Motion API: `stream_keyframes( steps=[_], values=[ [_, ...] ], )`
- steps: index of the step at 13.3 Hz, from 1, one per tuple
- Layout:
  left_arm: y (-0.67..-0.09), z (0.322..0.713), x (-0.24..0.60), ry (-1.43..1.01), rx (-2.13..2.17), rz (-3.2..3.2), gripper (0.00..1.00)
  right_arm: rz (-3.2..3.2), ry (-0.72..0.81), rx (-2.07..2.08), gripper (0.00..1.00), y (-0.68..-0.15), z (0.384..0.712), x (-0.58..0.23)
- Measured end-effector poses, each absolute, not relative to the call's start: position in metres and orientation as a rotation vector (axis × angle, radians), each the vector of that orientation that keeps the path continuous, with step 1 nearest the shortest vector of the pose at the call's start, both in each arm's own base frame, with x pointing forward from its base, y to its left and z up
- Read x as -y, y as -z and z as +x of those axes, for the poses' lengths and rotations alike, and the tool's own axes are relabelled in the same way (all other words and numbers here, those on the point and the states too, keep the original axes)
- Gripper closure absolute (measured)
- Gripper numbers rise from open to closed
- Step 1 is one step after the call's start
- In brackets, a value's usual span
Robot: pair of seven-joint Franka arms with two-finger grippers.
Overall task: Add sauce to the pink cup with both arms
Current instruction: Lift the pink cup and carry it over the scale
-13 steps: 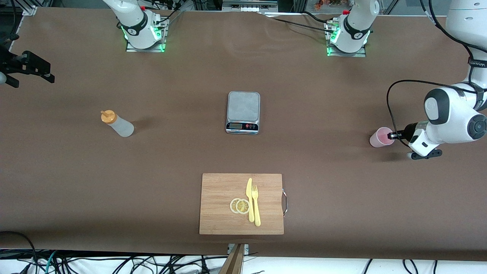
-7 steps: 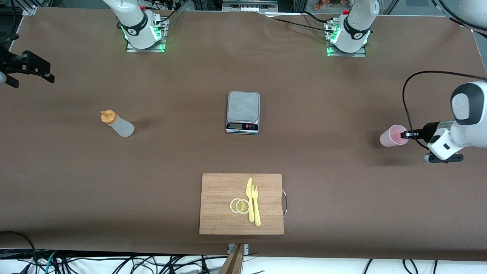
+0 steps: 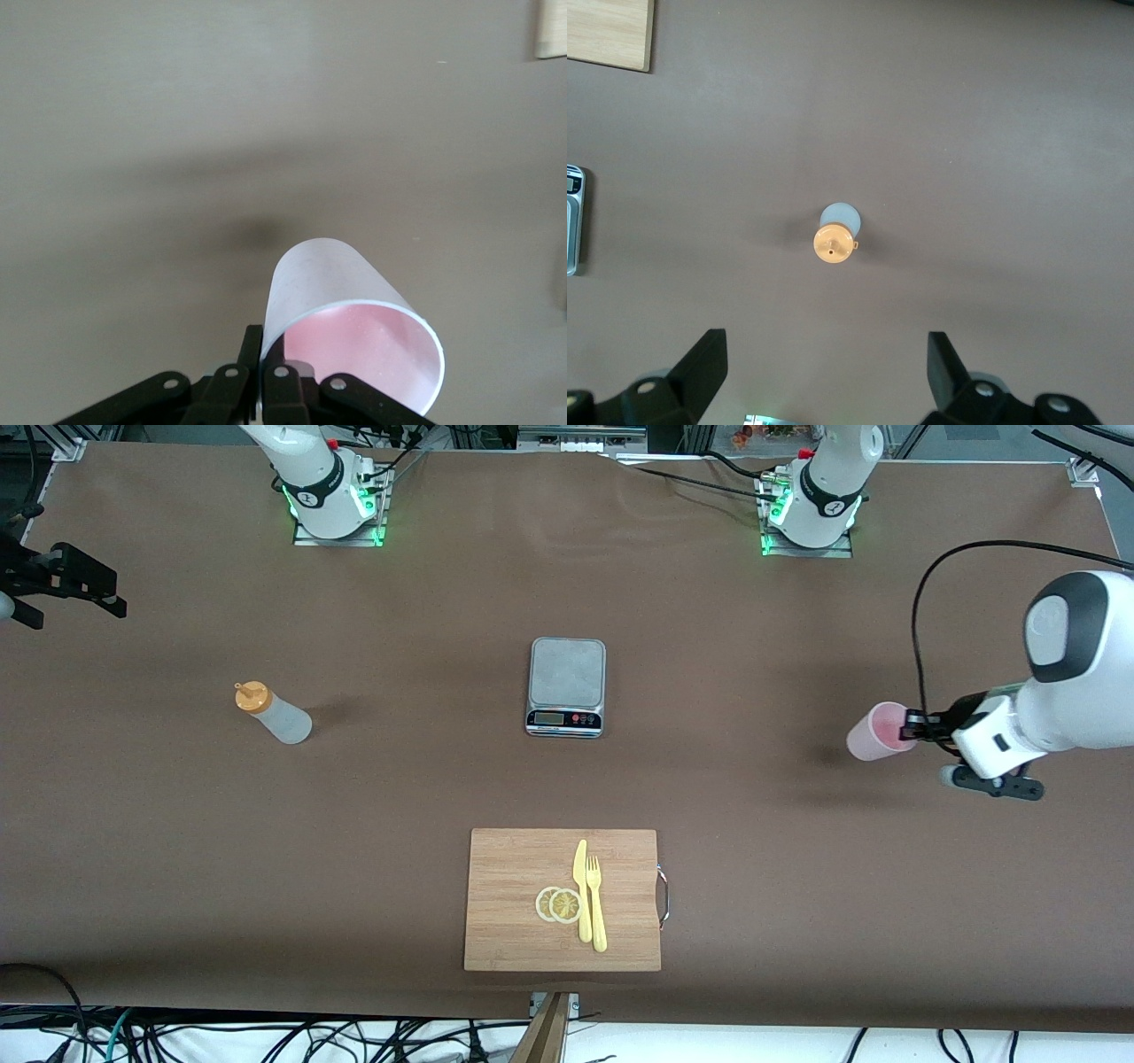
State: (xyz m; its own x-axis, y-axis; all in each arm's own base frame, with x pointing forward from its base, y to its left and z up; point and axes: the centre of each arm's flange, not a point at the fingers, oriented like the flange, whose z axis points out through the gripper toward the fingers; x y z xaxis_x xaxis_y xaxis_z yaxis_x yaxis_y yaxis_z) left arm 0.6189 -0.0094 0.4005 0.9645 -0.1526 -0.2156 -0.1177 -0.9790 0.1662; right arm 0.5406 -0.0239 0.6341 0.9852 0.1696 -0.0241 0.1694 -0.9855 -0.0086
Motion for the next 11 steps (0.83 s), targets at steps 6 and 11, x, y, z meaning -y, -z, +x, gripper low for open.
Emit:
stream_keyframes(
  steps=[6, 11],
  values=[
    [-0.402, 0.595, 0.157, 0.415, 0.107, 2.987, 0.97, -3.122, -0.039, 0.267, 0.0, -0.634, 0.541, 0.024],
    [-0.394, 0.543, 0.299, 0.467, 0.021, 3.02, 0.97, -3.121, -0.039, 0.267, 0.0, -0.634, 0.541, 0.024]
  ],
)
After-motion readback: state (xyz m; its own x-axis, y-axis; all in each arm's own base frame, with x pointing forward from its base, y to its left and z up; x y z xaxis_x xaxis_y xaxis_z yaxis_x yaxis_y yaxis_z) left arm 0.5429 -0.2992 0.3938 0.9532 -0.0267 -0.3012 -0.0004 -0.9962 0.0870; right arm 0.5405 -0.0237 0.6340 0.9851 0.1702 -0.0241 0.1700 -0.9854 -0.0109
